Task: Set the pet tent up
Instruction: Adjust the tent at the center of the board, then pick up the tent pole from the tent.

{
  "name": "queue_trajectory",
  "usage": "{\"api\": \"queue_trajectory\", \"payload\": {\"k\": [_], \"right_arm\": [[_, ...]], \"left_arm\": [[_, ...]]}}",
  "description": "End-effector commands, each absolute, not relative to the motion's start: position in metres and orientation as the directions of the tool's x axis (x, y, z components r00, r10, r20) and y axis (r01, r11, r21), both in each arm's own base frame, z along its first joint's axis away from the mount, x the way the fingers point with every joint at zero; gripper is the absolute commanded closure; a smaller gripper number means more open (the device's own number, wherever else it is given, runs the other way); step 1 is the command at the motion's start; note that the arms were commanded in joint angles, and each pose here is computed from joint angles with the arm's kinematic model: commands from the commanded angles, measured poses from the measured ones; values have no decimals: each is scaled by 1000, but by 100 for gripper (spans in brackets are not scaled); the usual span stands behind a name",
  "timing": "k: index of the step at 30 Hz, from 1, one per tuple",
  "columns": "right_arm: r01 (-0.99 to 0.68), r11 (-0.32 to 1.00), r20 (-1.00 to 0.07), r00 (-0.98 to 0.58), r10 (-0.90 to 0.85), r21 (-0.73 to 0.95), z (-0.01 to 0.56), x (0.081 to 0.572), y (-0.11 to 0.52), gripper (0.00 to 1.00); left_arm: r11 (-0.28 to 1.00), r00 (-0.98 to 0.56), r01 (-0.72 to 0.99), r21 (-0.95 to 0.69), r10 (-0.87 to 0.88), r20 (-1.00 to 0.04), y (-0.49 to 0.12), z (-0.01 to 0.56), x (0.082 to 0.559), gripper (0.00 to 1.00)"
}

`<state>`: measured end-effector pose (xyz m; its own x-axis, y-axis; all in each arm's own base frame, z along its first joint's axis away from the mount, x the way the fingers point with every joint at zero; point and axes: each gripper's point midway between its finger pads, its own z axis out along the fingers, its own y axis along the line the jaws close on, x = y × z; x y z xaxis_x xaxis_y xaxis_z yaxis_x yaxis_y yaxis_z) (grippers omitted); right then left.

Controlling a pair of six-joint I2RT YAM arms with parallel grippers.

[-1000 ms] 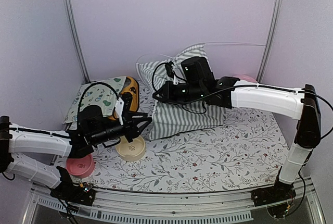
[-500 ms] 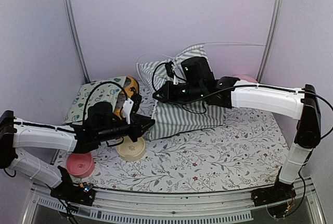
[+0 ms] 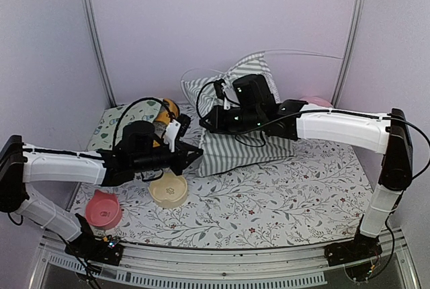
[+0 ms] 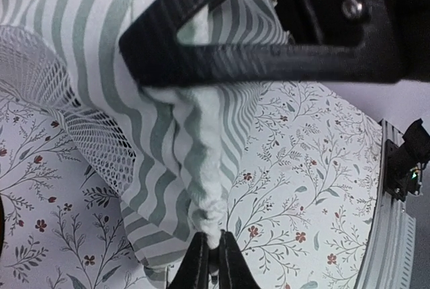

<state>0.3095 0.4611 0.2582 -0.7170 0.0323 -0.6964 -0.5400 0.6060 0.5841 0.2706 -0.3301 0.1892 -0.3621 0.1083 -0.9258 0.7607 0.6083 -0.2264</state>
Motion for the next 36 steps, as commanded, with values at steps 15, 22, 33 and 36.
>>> {"api": "queue_trajectory", "payload": {"k": [15, 22, 33, 36], "right_arm": [[-582, 594, -665, -740, -103, 555, 213, 279, 483, 100], [-589, 587, -701, -711, -51, 555, 244, 279, 468, 48], [-487, 563, -634, -768, 88, 667, 242, 300, 434, 43], [-510, 543, -648, -757, 84, 667, 248, 305, 444, 43]], "left_arm": [[569, -348, 779, -263, 45, -936, -341, 225, 304, 100], [580, -346, 771, -263, 34, -938, -337, 214, 303, 100], [538, -305, 813, -224, 65, -950, -348, 209, 288, 100], [537, -305, 816, -213, 89, -948, -352, 205, 287, 100]]}}
